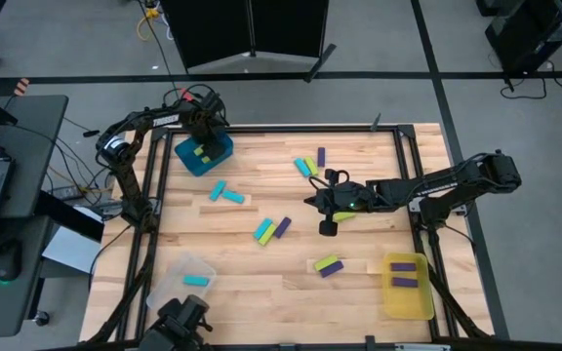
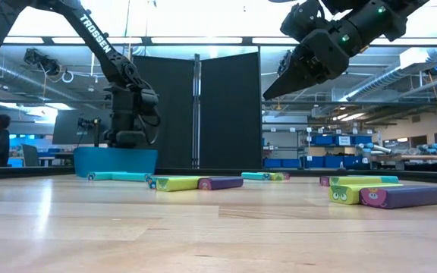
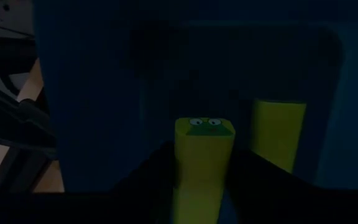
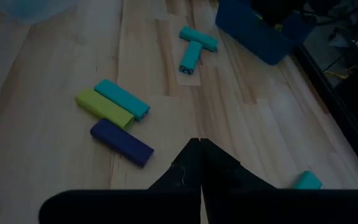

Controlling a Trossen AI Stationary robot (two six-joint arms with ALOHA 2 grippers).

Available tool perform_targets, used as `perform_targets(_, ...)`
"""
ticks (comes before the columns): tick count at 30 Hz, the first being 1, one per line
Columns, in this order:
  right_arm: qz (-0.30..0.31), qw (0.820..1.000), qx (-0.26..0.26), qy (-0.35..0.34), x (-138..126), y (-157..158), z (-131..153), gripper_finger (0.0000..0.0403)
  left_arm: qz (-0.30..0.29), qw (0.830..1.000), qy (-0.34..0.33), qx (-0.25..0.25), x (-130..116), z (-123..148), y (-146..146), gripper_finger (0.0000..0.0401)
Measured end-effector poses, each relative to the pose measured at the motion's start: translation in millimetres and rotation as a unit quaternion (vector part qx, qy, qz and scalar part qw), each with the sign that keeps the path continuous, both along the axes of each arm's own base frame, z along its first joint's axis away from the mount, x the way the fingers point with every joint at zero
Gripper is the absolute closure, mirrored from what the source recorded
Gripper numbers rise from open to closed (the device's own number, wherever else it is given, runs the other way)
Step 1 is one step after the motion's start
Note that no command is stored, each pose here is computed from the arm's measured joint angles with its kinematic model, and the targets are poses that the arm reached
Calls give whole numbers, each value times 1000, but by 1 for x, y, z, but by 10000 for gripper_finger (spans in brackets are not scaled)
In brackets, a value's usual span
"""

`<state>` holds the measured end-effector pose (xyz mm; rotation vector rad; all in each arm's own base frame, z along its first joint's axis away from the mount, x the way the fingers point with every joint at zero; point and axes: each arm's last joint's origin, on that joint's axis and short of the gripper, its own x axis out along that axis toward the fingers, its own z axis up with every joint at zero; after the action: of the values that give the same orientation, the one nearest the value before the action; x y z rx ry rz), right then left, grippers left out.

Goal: Sort blocks
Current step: Put the green block into the blue bin

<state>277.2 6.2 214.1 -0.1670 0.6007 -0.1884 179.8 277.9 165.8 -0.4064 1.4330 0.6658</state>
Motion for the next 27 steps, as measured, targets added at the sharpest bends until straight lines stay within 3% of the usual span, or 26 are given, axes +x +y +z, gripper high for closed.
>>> perform_targets(27,0,1000,0,0,0,0,0,395,13,999,-31,-30,5,-7,-1,267)
